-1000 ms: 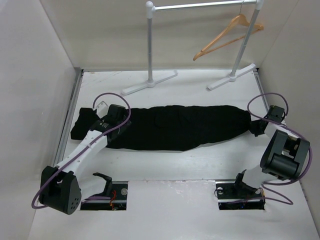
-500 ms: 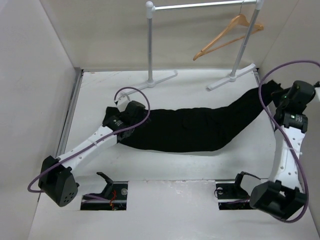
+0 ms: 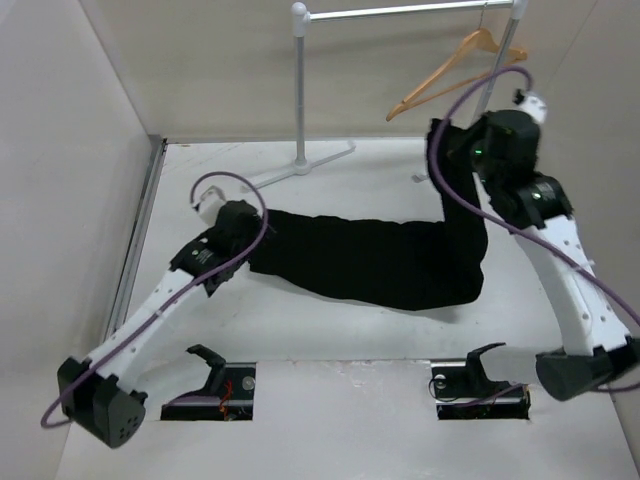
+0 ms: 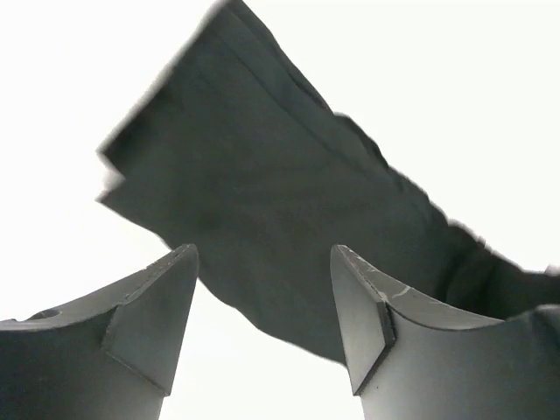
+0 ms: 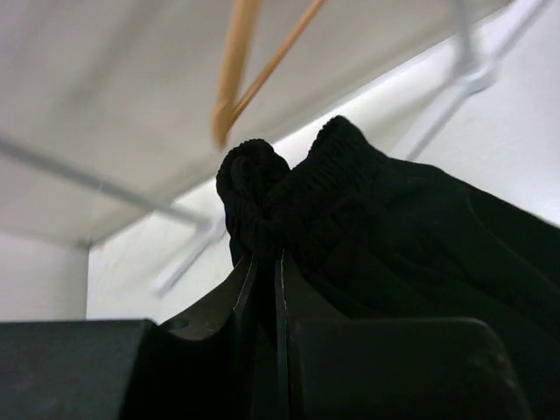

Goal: Place the trousers on the hanger
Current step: Fold the trousers at the center of the board.

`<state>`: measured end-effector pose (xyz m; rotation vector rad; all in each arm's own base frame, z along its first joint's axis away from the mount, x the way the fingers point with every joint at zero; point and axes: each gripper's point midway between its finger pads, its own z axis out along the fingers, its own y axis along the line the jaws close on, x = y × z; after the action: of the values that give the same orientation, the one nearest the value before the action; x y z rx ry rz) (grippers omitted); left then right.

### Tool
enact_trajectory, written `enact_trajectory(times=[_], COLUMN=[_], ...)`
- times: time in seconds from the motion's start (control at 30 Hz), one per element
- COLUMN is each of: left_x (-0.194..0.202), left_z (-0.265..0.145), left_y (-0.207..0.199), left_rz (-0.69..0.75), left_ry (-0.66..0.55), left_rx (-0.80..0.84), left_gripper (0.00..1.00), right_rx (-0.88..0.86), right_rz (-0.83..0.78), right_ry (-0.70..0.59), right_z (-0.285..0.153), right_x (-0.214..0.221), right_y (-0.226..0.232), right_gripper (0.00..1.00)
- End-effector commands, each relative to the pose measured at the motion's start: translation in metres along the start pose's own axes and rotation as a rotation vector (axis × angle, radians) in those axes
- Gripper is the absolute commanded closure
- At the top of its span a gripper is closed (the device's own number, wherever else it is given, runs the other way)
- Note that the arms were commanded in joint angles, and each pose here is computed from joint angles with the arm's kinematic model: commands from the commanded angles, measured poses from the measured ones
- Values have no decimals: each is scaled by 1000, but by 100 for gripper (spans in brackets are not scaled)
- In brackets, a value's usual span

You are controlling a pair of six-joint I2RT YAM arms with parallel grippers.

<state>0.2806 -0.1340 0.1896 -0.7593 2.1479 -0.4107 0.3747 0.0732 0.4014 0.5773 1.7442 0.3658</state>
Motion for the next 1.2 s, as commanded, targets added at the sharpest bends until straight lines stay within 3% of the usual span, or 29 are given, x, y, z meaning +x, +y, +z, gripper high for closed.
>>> enact_trajectory(times=[0.0,0.13,0.3,0.4,0.5,0.63,0.77,0.83,0.97,1.07,1.17], left_x=[-23,-34,-47,-64,-80,-95,-91,-78,-30,13,33], left_z=[-9,-8,-13,-19,-20,-16,1,13,38,57,75], left_y=[45,82,113,134,139,129,101,77,9,-18,2], left_rz=[-83,-187,-296,-335,-336,-334,-278,-225,-62,33,32], left_ry=[-56,-73,-110,-166,-203,-234,-178,-129,-14,68,96], left_rx=[-71,-118,-160,-207,-233,-213,-168,-125,-26,-1,-61], left_gripper=[40,40,40,39,39,39,40,41,42,43,43], right_rx=[-26,-143,-287,-355,-465,-493,-438,-388,-299,-209,-159], right_rz=[-58,-137,-269,-279,-262,-259,-198,-166,-141,-118,-69], right_ry=[26,173,360,537,706,699,624,597,624,622,617], right_z=[9,17,-5,-26,-53,-65,-41,-28,-9,0,6], right_x=[28,113,243,340,402,379,321,301,294,290,289], right_y=[48,130,213,240,266,260,206,168,92,34,-10], right_gripper=[86,85,81,71,43,39,39,48,81,84,83])
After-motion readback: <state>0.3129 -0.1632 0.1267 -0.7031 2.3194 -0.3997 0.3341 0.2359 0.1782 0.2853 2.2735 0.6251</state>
